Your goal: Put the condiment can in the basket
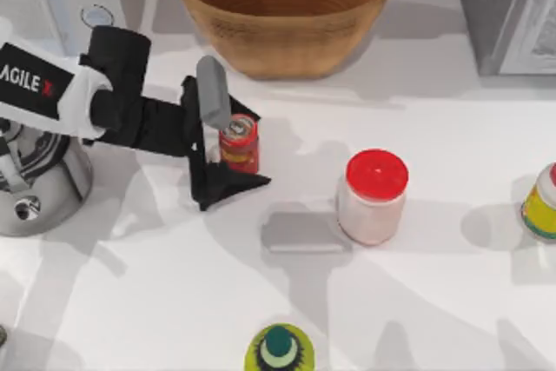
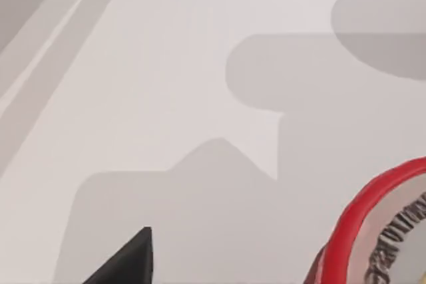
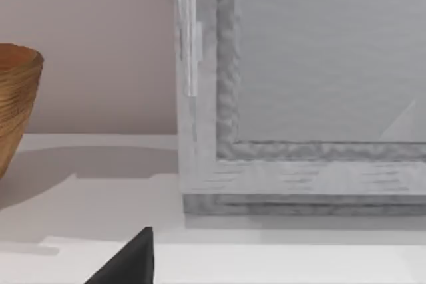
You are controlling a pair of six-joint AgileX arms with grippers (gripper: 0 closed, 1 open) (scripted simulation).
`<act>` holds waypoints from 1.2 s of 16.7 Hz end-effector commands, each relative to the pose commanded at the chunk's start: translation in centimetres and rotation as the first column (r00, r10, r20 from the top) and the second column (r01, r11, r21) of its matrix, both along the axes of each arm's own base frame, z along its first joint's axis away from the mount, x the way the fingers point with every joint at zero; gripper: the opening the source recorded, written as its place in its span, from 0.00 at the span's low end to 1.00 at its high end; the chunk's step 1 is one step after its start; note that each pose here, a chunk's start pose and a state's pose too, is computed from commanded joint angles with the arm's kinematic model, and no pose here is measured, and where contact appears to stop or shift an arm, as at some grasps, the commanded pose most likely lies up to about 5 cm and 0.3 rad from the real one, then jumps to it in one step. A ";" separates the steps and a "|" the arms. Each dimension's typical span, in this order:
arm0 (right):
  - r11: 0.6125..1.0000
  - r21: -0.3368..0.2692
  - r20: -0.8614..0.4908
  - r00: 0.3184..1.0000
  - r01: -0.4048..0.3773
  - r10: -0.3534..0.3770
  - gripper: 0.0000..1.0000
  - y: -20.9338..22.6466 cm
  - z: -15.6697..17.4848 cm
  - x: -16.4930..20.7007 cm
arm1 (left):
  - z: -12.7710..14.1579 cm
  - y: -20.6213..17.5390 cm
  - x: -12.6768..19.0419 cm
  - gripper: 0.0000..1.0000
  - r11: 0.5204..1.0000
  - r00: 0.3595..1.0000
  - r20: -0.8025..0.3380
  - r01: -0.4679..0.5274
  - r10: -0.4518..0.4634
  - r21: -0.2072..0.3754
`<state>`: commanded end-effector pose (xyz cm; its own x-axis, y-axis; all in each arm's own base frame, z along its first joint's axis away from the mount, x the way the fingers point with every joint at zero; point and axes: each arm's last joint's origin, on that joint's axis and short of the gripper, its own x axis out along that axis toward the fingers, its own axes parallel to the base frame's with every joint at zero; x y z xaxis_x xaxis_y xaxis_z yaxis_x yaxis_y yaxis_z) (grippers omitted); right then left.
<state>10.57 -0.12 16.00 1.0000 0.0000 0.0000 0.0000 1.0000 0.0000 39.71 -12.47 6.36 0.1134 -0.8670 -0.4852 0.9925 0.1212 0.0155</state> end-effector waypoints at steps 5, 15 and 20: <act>1.000 0.000 0.000 1.000 0.000 0.000 1.00 0.0 0.0 0.0 | 0.0 0.0 0.0 0.70 1.000 1.000 0.000 0.000 0.000 0.000; 1.000 0.000 0.000 1.000 0.000 0.000 1.00 0.0 0.0 0.0 | 0.0 0.0 0.0 0.00 1.000 1.000 0.000 0.000 0.000 0.000; 1.000 0.000 0.000 1.000 0.000 0.000 1.00 0.0 0.0 0.0 | 0.0 0.0 0.0 0.00 1.000 1.000 0.000 0.000 0.000 0.000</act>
